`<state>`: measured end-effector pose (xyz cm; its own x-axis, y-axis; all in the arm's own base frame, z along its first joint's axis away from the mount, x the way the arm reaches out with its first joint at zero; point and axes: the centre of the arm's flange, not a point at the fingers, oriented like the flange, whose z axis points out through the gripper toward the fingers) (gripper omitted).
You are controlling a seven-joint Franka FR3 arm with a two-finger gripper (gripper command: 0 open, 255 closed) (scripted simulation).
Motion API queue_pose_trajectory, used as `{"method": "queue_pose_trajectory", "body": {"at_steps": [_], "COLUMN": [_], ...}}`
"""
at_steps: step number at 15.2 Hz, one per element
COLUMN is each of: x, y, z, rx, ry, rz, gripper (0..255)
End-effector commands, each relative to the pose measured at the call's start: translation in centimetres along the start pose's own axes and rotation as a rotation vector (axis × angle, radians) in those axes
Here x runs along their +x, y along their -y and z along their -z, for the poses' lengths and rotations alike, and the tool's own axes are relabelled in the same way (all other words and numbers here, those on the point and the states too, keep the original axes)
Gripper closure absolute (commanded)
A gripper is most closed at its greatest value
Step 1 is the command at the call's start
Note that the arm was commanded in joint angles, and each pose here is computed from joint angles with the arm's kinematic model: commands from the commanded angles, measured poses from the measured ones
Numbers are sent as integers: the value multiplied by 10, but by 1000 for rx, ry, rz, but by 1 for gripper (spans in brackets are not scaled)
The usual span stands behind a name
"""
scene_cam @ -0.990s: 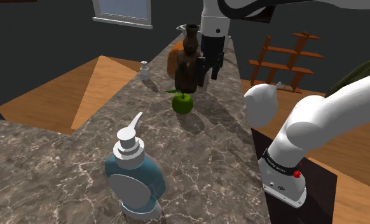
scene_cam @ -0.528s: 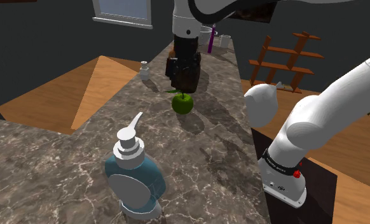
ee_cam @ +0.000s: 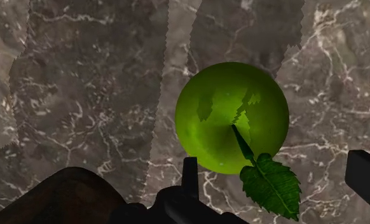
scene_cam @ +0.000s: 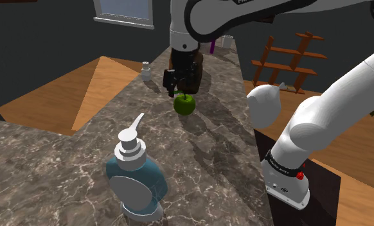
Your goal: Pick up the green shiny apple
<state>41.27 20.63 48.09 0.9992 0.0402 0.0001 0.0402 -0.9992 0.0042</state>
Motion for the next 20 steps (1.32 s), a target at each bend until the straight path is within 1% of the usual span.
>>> {"method": "queue_pose_trajectory", "body": {"at_steps": [1,2,11,20], "x": [-1,-1,-1,-1], "y": [0,-1,0,-1], "z": [-4,-5,-4,43], "rx": [0,0,0,0], "ry": [0,0,0,0], "rz": [0,0,0,0], "gripper": [0,255,255,255]}}
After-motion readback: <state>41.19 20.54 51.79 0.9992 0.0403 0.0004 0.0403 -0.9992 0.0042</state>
